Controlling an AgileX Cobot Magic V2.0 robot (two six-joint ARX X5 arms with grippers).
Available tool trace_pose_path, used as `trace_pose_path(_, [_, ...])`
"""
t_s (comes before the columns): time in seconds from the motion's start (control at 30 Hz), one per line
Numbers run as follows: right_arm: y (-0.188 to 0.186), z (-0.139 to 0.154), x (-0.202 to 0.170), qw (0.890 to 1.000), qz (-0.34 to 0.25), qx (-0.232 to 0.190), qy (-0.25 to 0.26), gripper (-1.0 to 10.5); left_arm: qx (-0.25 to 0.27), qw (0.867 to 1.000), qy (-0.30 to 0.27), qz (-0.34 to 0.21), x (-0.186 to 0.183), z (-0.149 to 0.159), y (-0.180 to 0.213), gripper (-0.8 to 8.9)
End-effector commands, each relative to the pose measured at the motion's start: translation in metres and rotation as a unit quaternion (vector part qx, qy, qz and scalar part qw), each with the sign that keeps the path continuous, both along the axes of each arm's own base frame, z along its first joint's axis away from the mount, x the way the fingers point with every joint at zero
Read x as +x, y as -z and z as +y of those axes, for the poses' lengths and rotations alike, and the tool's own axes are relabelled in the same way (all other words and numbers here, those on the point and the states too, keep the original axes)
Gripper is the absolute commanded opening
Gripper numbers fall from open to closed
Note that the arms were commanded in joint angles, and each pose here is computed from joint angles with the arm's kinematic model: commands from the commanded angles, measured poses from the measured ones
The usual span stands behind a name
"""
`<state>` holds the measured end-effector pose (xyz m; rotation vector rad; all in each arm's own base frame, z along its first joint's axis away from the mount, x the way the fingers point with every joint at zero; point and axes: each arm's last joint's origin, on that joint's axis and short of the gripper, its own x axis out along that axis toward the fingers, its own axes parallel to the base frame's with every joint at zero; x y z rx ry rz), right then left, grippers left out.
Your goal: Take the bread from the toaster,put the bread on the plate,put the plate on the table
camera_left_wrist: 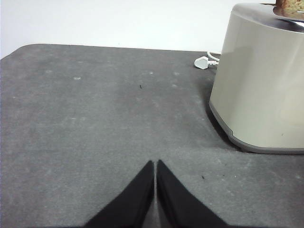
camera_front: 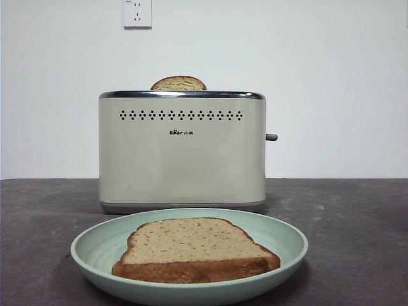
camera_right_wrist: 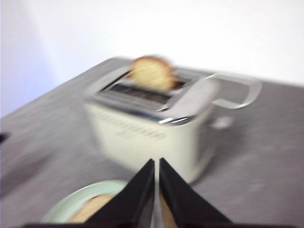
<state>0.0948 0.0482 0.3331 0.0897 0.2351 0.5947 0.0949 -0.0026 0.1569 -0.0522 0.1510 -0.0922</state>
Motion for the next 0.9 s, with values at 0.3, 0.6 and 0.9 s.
trace_pose_path(0.3, [0.051,-0.033,0.001,0.980,-0.129,-0.030,0.148,0.0,-0.005,1.000,-0.003,0.012,0.001,0.000,0.008,0.08])
trace_pose_path(0.6, [0.121,-0.040,0.000,0.966,-0.162,-0.026,0.202,0.0,-0.005,1.000,-0.003,0.012,0.001,0.000,0.008,0.08])
trace_pose_path(0.9, [0.155,-0.044,0.001,0.960,-0.142,-0.034,0.238,0.0,-0.005,1.000,-0.003,0.012,0.001,0.000,0.008,0.08])
